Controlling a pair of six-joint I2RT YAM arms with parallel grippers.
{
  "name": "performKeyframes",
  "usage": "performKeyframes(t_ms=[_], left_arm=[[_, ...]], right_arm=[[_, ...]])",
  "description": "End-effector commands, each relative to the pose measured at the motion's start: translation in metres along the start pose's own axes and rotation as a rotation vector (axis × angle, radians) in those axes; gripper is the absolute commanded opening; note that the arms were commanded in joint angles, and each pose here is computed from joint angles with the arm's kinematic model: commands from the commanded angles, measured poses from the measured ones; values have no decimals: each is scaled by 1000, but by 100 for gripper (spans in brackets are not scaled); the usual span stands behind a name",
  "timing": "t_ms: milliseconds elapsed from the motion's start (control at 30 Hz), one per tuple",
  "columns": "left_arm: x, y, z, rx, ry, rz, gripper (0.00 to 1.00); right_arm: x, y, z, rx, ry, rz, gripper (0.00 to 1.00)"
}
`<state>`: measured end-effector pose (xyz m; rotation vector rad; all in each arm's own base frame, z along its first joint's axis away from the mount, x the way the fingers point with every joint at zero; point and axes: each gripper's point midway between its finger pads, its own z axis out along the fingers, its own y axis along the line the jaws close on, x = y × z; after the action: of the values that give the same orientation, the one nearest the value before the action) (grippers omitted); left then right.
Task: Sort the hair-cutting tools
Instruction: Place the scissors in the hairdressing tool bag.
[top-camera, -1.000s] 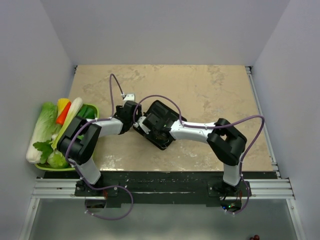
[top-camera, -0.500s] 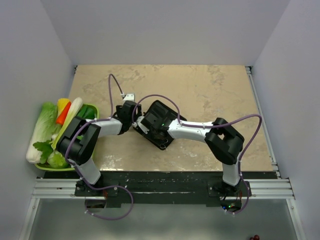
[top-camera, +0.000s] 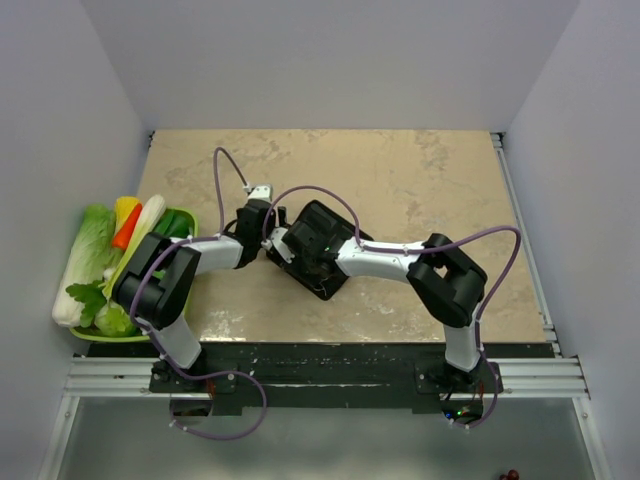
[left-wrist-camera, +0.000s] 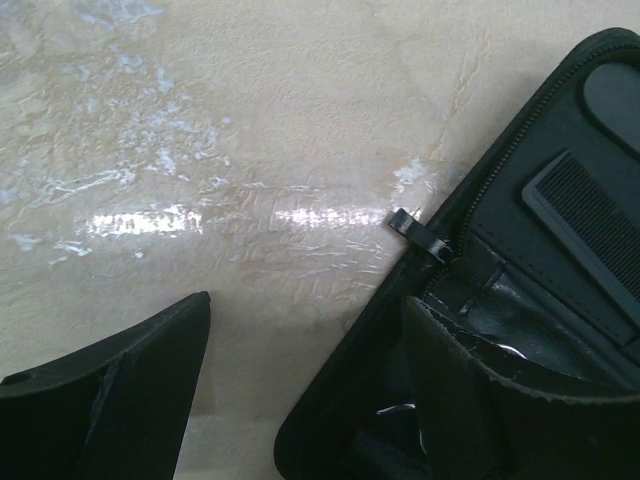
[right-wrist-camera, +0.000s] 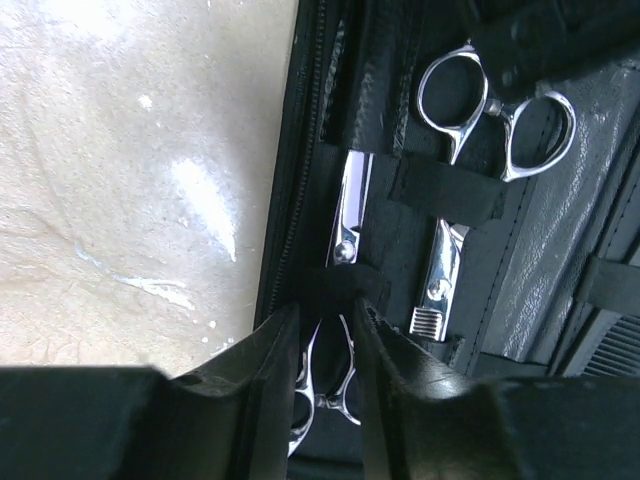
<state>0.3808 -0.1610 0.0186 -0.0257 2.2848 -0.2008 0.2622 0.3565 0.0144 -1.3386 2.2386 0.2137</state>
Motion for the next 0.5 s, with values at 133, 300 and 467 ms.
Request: performKeyframes(t_ms=[133,300,467], left_arm=[[103,-6,-13,42,319,55,81],[104,-6,-13,44,324,55,81],[104,-7,-13,43,323,55,80]], right_arm=[[-58,12,39,-15,-239,-2,43],[-60,6,6,3,-220,-4,48],[-61,6,-45,61,-226,1,51]])
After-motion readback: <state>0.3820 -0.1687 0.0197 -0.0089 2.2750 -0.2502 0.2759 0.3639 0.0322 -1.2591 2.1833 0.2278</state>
